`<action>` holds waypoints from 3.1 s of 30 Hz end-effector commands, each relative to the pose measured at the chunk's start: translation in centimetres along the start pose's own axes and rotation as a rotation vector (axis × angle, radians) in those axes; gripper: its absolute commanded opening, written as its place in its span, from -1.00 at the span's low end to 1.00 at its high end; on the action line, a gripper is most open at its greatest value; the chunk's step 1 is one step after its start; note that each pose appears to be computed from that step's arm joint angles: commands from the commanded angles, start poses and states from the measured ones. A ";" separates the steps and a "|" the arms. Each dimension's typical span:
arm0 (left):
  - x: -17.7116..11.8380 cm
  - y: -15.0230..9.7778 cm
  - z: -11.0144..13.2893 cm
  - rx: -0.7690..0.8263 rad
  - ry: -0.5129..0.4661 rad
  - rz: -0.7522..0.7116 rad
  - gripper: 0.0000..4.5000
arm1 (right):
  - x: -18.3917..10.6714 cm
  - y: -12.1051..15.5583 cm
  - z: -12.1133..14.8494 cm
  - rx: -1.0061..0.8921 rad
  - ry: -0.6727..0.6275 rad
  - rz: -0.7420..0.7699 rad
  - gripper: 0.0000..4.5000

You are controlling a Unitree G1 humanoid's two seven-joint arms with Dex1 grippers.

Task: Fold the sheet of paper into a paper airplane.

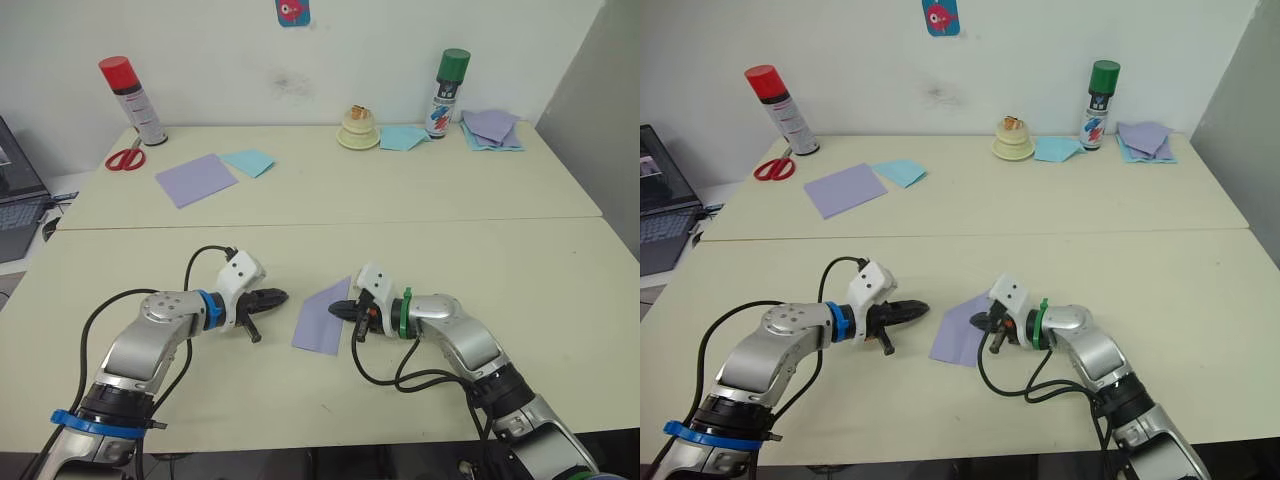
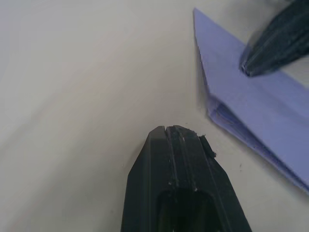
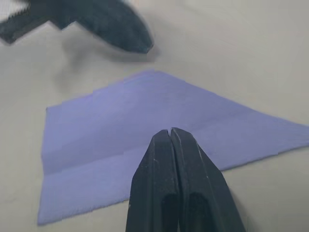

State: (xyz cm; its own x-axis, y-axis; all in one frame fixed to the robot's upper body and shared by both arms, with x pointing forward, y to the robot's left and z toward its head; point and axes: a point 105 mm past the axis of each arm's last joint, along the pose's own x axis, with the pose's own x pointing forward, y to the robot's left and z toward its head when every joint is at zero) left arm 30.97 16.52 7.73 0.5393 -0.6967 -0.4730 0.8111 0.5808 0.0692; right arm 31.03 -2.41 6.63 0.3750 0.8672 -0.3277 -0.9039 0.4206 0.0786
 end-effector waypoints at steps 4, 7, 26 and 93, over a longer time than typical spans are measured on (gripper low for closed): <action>0.3 0.0 0.9 0.044 -0.030 -0.008 -1.00 | -1.4 0.6 1.8 0.049 -0.061 0.031 -0.98; 0.4 0.1 1.6 0.048 -0.056 -0.012 -1.00 | -1.7 0.4 1.7 0.040 -0.045 0.019 -0.98; -0.3 1.0 3.8 0.220 -0.101 -0.005 -0.68 | -1.5 0.5 1.8 0.036 -0.047 0.017 -1.00; 1.6 -3.1 7.1 0.864 0.355 -0.164 -0.99 | -5.1 -2.0 1.7 0.001 -0.108 -0.126 -1.00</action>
State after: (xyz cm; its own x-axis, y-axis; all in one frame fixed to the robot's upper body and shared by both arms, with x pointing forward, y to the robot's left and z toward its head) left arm 30.57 11.35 12.11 0.3497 -0.4881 -0.7996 0.8669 -0.1551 0.4738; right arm 31.27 -7.39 8.93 0.5164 0.8156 -0.2610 -0.8326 0.5495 0.0698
